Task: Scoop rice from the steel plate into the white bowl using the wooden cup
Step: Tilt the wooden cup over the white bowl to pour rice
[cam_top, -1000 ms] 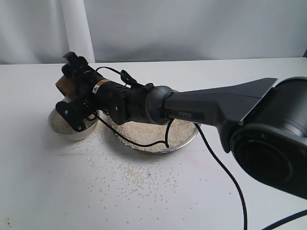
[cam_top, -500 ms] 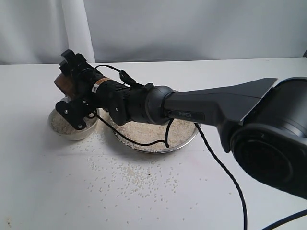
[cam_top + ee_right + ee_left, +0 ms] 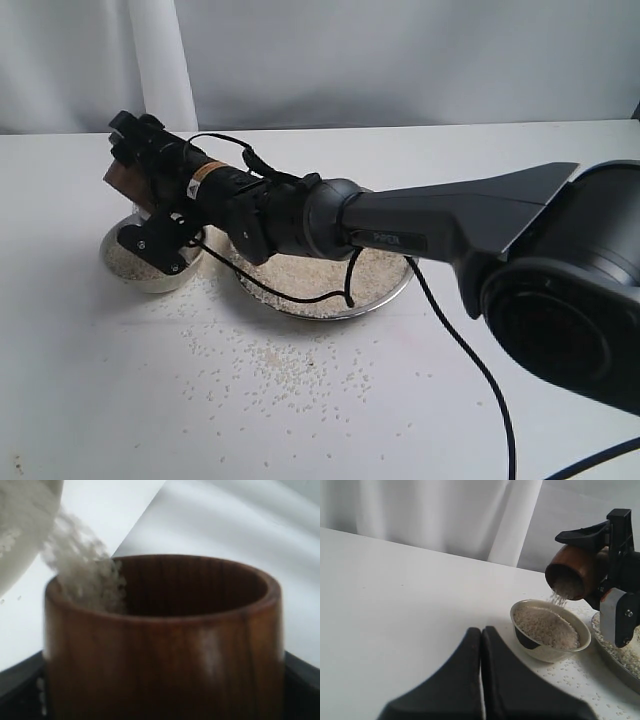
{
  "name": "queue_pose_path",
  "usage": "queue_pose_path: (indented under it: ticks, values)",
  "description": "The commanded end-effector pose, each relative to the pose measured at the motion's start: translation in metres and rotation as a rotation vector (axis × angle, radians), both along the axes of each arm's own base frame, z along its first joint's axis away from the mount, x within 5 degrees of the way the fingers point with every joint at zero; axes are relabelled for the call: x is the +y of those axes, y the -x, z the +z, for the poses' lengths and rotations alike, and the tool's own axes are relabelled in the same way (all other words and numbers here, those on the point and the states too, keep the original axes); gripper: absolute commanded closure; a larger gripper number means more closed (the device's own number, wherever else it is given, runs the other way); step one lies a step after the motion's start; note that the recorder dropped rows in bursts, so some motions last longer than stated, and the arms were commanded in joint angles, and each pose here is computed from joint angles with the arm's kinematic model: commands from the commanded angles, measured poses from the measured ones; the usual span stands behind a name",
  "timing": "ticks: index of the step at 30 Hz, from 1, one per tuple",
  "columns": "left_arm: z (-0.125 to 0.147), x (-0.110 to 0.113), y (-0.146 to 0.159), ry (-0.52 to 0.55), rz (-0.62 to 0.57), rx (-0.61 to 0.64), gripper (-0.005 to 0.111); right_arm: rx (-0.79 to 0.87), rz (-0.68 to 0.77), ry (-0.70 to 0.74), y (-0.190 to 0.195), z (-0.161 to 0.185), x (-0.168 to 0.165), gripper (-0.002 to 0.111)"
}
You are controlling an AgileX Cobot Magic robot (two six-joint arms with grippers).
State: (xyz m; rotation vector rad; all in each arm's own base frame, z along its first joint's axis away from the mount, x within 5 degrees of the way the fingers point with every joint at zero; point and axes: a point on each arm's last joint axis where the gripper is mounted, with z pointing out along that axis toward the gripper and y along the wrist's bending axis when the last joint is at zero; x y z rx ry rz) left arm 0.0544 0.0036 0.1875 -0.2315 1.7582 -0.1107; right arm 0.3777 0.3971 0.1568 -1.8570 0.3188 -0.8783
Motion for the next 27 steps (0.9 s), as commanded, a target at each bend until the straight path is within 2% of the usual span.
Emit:
queue_pose_path:
  ticks: [1,9,16,22,27]
  values:
    - [0.0,0.0,0.0,0.006,-0.005,-0.004,0.107,-0.031,0.018,0.023,0.001,0.006,0.0,0.108]
    - [0.0,0.0,0.0,0.006,-0.005,-0.004,0.107,-0.081,0.013,-0.02,-0.001,0.012,0.0,0.108]
    - [0.0,0.0,0.0,0.006,-0.005,-0.004,0.107,-0.027,0.009,0.011,0.0,0.003,0.0,0.108]
    - [0.0,0.0,0.0,0.006,-0.005,-0.004,0.107,0.056,-0.067,-0.077,-0.003,0.0,-0.003,0.108]
    - [0.0,0.0,0.0,0.006,-0.005,-0.004,0.107,0.082,-0.164,-0.218,-0.009,0.007,-0.008,0.108]
